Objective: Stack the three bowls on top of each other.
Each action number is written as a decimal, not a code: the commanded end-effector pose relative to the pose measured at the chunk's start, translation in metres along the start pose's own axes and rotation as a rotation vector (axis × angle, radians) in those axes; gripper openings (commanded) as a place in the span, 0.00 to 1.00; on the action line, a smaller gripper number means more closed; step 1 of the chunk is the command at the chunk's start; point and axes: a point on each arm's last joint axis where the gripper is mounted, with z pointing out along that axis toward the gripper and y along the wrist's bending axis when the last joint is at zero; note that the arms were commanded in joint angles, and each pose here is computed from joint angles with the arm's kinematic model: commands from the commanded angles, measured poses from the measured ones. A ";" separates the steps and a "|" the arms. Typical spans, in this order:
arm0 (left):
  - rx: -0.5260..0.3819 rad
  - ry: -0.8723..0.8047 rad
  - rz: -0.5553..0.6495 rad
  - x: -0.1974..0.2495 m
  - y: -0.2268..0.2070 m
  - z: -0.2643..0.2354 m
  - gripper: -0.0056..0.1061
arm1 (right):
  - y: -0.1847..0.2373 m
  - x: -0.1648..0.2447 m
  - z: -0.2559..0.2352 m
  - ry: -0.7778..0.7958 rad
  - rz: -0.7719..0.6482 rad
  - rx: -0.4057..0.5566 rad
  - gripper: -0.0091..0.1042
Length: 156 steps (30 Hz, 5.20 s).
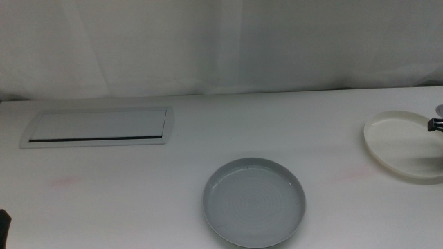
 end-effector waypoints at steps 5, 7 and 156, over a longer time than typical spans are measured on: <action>-0.006 0.031 -0.009 0.012 0.001 0.001 0.02 | -0.001 0.003 0.006 0.023 -0.002 0.008 0.06; -0.006 0.031 -0.009 0.012 0.001 0.001 0.02 | -0.001 0.002 0.001 0.010 0.007 0.001 0.06; -0.006 0.033 0.013 0.013 0.001 0.001 0.02 | 0.029 0.288 -0.271 -1.141 -0.202 -0.186 0.06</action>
